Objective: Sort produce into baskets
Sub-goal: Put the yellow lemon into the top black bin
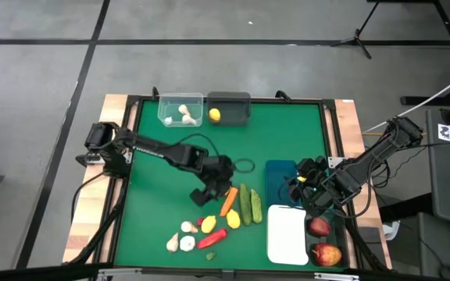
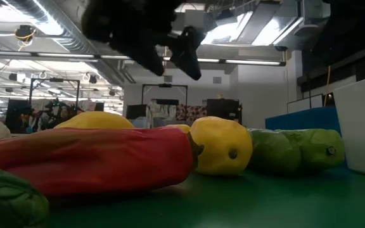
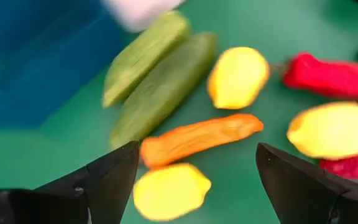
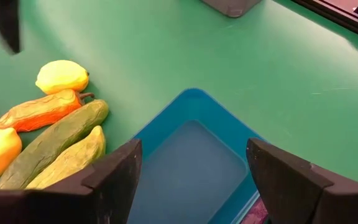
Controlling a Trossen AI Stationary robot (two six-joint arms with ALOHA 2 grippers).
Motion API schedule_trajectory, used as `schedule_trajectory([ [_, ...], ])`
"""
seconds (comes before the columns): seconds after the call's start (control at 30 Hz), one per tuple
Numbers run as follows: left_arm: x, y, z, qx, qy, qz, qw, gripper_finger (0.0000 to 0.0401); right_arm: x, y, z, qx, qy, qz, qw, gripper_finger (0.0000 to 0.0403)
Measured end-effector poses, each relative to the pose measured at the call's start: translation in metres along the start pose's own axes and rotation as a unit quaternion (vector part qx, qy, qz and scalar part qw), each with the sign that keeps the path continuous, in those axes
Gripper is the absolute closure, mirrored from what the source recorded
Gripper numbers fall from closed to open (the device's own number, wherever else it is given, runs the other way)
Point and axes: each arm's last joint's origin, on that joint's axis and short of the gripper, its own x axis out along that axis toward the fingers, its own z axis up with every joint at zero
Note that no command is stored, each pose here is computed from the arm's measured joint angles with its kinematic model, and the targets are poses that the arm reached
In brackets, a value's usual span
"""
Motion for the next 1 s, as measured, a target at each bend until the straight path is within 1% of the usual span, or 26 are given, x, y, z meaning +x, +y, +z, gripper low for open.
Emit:
schedule_trajectory([
  [0.07, 0.005, -0.009, 0.001, 0.049, 0.002, -0.007, 0.999, 0.0081, 0.000, 0.000, 0.000, 0.001, 0.004, 0.001, 1.000, 0.0114],
  [0.13, 0.012, -0.015, -0.004, 0.080, 0.004, -0.010, 0.997, 0.0081, 0.000, 0.001, 0.000, 0.002, 0.007, 0.003, 1.000, 0.0114],
  [0.27, 0.028, -0.010, -0.017, 0.098, 0.001, 0.003, 0.995, 0.0081, 0.000, 0.001, 0.000, 0.004, 0.006, 0.006, 1.000, 0.0114],
  [0.33, 0.032, -0.004, -0.022, 0.108, -0.003, 0.015, 0.994, 0.0081, 0.000, 0.001, 0.000, 0.005, 0.007, 0.006, 1.000, 0.0114],
  [0.43, 0.036, 0.004, -0.032, 0.125, 0.005, 0.018, 0.992, 0.0081, 0.000, 0.001, 0.000, 0.005, 0.007, 0.007, 1.000, 0.0114],
  [0.7, 0.051, 0.018, -0.053, 0.101, 0.018, 0.002, 0.995, 0.0081, 0.000, 0.002, -0.001, 0.007, 0.014, 0.010, 1.000, 0.0114],
  [0.9, 0.062, 0.027, -0.067, 0.048, 0.019, -0.011, 0.999, 0.0081, 0.000, 0.002, -0.001, 0.007, 0.014, 0.011, 1.000, 0.0114],
  [1.0, 0.065, 0.030, -0.073, 0.033, 0.026, -0.014, 0.999, 0.0081, 0.000, 0.002, -0.001, 0.007, 0.014, 0.011, 1.000, 0.0114],
])
